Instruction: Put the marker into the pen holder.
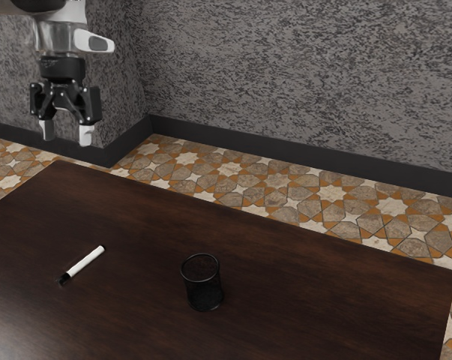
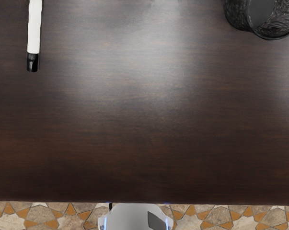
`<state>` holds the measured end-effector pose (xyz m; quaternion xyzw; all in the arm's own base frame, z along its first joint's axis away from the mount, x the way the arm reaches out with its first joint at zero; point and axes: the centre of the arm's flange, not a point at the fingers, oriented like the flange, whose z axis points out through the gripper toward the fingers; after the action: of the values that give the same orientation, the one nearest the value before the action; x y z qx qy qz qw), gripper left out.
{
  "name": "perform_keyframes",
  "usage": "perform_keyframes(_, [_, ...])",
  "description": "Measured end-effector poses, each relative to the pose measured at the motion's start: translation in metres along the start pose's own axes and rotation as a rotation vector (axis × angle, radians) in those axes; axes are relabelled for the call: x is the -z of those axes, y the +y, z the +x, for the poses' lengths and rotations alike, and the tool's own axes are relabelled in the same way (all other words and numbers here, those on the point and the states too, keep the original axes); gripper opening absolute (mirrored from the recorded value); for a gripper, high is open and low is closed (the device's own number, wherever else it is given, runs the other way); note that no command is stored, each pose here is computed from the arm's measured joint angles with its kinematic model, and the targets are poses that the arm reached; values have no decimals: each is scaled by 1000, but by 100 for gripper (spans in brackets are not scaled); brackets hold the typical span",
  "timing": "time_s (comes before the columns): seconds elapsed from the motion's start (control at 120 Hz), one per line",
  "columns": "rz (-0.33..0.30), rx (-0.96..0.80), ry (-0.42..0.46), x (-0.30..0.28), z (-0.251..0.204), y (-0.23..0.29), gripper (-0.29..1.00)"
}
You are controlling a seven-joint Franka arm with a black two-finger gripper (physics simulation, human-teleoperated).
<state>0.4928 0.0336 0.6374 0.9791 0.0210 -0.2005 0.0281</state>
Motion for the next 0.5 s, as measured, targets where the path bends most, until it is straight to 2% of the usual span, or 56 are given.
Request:
perform_keyframes(0.1, [-2, 34, 84, -15, 38, -19, 69])
perform_keyframes(0.225, [-8, 28, 22, -129, 39, -35, 69])
perform_keyframes(0.325, [-5, 50, 20, -198, 46, -54, 68])
perform_keyframes(0.5, [6, 97, 90, -249, 53, -79, 67])
